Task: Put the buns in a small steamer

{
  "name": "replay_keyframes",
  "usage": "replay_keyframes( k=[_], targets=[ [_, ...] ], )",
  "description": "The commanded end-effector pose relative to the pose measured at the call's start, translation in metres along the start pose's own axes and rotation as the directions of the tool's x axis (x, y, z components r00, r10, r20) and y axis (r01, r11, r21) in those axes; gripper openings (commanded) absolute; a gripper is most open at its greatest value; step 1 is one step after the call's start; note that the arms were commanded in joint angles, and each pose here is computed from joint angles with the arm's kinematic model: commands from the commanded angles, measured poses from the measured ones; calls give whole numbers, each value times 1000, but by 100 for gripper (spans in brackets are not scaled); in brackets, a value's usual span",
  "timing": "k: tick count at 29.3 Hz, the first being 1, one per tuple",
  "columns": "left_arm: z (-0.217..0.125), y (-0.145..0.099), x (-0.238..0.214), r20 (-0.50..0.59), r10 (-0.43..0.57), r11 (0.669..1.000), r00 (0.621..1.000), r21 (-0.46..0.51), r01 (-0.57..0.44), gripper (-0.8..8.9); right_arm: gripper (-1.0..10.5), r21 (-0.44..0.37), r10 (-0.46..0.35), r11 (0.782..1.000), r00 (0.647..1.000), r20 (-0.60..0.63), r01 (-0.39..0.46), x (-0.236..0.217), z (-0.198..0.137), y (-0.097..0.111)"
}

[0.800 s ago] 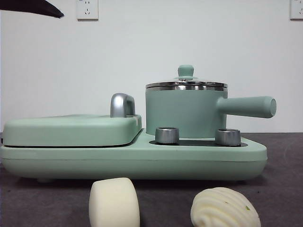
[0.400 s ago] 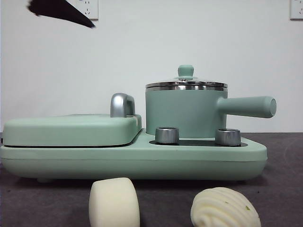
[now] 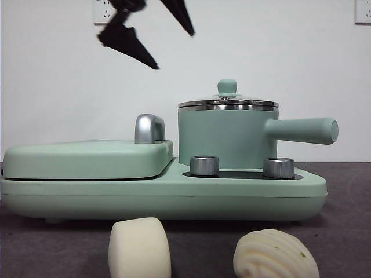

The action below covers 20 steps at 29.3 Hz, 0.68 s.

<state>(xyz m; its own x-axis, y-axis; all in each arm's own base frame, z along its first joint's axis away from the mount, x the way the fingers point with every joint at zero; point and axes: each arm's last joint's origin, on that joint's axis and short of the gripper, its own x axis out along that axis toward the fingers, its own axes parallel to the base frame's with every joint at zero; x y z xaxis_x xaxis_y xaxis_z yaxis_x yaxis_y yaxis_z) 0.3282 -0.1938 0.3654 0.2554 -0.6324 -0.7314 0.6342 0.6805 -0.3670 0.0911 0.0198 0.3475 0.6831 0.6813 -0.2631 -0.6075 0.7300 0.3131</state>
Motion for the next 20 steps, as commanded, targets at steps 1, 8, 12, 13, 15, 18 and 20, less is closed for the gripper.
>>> replay_keyframes(
  k=[1,8,12,13,15,18,20],
  targets=[
    [23,-10,6,12,18,998,1000,66,-19,465,432,-23,7,1000,1000,15,-7,-1,5,2],
    [44,-37,42,-24,134,968,991,218,-126,463,432,-23,7,1000,1000,15,-7,-1,5,2],
    [43,-51,66,-47,161,947,986,288,-141,463,432,-23,7,1000,1000,14,-7,-1,5,2],
    [42,-54,71,-52,162,943,985,303,-139,463,432,-23,7,1000,1000,14,-7,-1,5,2],
    [40,-62,83,-61,173,927,983,347,-142,459,432,-23,7,1000,1000,14,-7,-1,5,2],
    [38,-65,92,-73,200,920,977,356,-162,393,432,-22,7,1000,1000,14,-7,-1,5,2],
    [36,-63,96,-92,203,921,975,355,-159,359,432,-22,7,1000,1000,14,-7,-1,5,2]
  ],
)
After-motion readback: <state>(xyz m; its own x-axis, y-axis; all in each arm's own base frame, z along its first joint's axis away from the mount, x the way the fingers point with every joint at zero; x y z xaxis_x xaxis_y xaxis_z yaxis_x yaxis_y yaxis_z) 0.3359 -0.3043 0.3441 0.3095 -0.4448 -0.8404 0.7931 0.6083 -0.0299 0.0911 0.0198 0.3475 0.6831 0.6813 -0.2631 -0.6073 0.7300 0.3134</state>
